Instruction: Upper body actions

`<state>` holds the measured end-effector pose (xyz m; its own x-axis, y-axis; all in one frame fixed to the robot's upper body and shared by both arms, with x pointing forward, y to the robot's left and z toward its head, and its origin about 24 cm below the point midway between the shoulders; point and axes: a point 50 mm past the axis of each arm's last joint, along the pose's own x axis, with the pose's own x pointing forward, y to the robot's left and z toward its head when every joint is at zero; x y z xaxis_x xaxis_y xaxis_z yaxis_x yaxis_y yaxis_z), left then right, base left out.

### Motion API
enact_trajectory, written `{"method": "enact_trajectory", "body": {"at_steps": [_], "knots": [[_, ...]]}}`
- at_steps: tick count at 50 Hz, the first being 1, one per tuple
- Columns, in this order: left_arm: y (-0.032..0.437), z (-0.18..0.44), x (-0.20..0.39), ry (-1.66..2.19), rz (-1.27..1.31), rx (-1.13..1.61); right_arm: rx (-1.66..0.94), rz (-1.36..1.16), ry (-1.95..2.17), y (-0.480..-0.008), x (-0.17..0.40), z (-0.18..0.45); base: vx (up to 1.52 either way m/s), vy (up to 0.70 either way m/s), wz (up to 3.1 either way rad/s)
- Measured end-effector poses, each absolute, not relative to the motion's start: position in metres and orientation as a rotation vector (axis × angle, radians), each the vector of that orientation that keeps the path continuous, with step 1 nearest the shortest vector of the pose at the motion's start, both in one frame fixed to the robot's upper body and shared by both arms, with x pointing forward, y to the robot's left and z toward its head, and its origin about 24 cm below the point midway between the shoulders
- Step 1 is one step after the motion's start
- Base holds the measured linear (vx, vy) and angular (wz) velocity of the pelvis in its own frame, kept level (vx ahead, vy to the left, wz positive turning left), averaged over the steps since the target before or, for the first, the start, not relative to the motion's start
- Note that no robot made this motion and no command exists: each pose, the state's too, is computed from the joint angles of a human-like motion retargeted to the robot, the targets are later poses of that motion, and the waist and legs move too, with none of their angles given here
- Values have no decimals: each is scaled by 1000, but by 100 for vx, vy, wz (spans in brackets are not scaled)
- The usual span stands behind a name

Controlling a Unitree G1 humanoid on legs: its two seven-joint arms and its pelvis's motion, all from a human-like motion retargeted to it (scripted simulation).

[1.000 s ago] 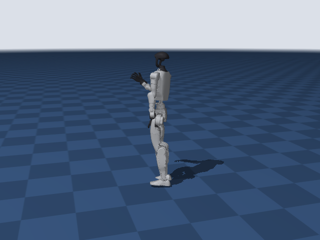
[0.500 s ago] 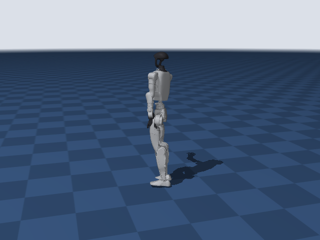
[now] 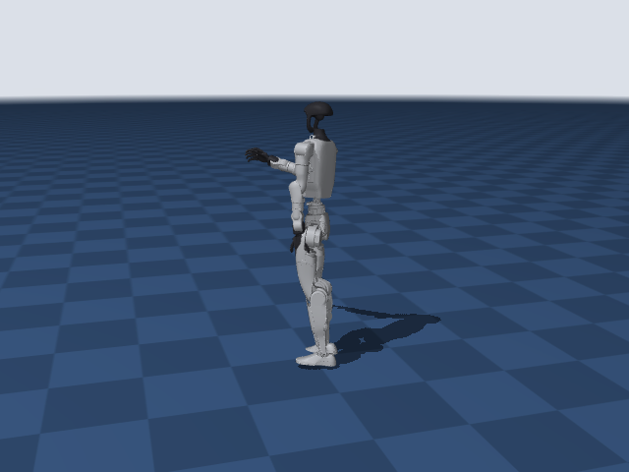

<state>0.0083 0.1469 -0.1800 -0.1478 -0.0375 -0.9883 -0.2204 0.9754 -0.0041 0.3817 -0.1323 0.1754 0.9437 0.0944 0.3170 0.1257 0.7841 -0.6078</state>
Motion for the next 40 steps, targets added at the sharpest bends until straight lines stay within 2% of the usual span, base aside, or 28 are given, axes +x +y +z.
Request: {"method": "enact_trajectory", "body": {"at_steps": [4,10,13,17,26,31,35,40], "knots": [[147,-180,6,1724,164,-199,-610,-79,-401,-136,372,179,3,4,27],[146,-180,1,1739,189,-240,-463,-194,-696,-142,316,183,3,6,20],[146,-179,-2,1750,186,-237,-461,-224,-757,-150,283,162,3,7,13],[145,-179,-4,1760,176,-227,-430,-240,-618,-158,246,100,0,0,0],[140,-180,7,1713,143,-219,-898,114,190,-175,176,-80,0,6,-6],[144,-181,14,1656,184,-164,-1085,551,914,-196,108,-156,0,1,-2],[146,-181,19,1630,220,-126,-1080,825,1587,-222,40,-173,0,0,0],[146,-181,28,1591,233,-104,-853,656,1767,-222,-7,-173,0,0,0]]}}
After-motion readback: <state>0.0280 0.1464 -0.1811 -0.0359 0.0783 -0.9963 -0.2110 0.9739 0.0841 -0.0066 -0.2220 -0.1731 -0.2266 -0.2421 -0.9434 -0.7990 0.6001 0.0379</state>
